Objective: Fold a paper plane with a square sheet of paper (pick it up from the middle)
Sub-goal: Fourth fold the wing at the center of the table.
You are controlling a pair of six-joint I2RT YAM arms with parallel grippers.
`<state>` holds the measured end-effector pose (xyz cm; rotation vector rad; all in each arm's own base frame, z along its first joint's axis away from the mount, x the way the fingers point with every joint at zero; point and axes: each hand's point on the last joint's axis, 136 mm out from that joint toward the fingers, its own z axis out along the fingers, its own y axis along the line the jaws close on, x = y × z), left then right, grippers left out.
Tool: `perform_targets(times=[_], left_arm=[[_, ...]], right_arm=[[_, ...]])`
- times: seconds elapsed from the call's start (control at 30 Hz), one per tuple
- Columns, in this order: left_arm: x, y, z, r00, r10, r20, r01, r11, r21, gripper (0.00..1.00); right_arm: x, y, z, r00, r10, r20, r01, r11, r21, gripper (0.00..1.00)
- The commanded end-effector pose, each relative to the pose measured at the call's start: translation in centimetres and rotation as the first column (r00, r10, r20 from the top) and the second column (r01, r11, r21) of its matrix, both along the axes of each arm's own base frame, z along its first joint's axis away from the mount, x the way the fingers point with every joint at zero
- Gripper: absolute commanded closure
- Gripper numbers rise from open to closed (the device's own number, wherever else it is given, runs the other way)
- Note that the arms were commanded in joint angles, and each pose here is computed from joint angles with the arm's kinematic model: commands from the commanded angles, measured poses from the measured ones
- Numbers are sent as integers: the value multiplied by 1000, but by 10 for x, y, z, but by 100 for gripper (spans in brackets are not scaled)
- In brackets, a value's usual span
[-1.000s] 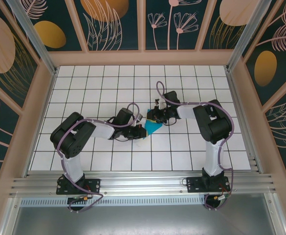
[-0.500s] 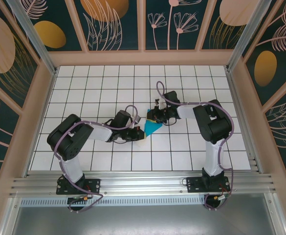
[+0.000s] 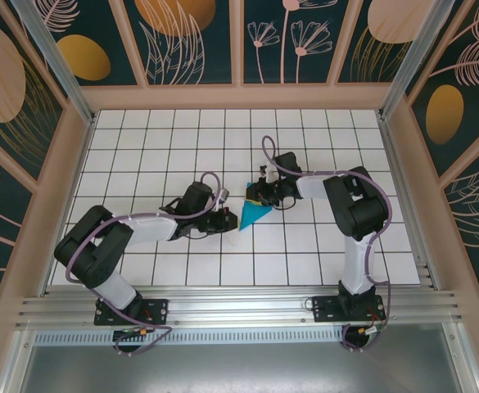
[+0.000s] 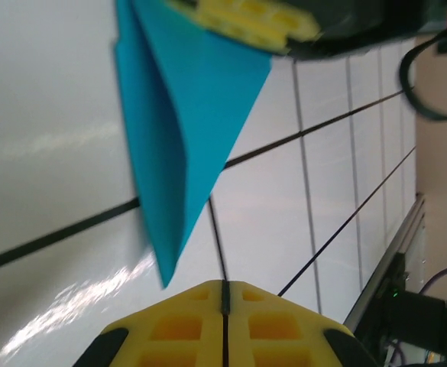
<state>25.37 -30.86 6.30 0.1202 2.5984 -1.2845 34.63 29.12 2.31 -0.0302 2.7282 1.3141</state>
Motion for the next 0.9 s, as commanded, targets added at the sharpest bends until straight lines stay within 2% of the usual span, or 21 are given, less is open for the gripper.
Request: perform_targets(times=[0.0,0.2,0.37,0.67,0.87], left_arm=[[23,-24,21,999,-1,47,5,997,-80,90],[42,-45,14,998,-35,45,40,994,-98,88],[40,-42,-20,999,-42,-19,41,999,-24,89],[13,1,-91,992,-1,-124,30,973,229,93],[-1,22,-111,988,29,-150,18,954,300,95]], right_arm=[[-26,-28,-68,991,-43,-128,19,983,-185,76],[-27,-28,-69,990,-44,-131,20,983,-182,75],[-27,-28,-69,991,-44,-129,20,983,-184,75],[-27,-27,-69,991,-42,-128,18,983,-183,75],[-23,-23,-59,993,-36,-115,18,988,-156,75]])
